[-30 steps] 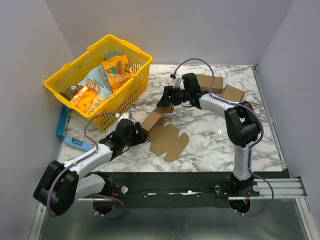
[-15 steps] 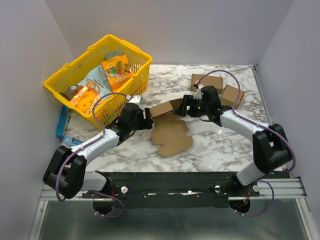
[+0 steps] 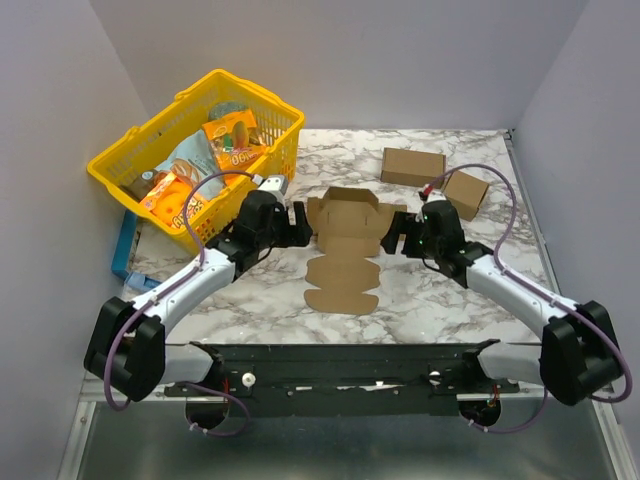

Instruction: Fold the paper box

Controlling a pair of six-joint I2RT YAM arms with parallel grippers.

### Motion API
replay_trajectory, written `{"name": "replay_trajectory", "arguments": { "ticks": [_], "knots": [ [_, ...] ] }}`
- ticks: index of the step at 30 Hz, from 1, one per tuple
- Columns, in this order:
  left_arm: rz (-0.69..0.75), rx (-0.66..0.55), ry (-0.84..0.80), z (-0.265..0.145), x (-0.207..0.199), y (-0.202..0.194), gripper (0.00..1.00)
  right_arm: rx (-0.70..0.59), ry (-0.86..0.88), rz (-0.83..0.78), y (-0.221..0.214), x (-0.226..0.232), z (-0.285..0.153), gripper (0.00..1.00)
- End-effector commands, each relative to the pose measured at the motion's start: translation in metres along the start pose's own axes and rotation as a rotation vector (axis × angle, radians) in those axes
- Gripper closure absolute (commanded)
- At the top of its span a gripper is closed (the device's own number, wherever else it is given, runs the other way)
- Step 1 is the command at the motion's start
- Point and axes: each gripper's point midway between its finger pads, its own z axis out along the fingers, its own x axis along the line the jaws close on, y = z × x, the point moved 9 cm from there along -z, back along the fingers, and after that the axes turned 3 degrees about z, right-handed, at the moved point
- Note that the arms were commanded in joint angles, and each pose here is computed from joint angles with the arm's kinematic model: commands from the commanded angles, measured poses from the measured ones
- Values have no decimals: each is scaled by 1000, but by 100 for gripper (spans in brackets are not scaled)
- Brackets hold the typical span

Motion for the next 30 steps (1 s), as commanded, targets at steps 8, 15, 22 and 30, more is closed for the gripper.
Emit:
{"name": "replay_trajectory", "arguments": {
  "ticks": [8,15,22,30],
  "knots": [
    [-88,6,-127,11,-13,38,8,-93,183,1,-3,10,-49,17],
    [-15,84,-159,27,-17,60,8,-75,172,-7,21,23,-44,17],
    [84,137,-52,69,-8,76,11,-71,155,-135,70,44,-13,18],
    [168,191,96,104,7,79,17,-8,-6,-143,110,48,55,23]
  ]
}}
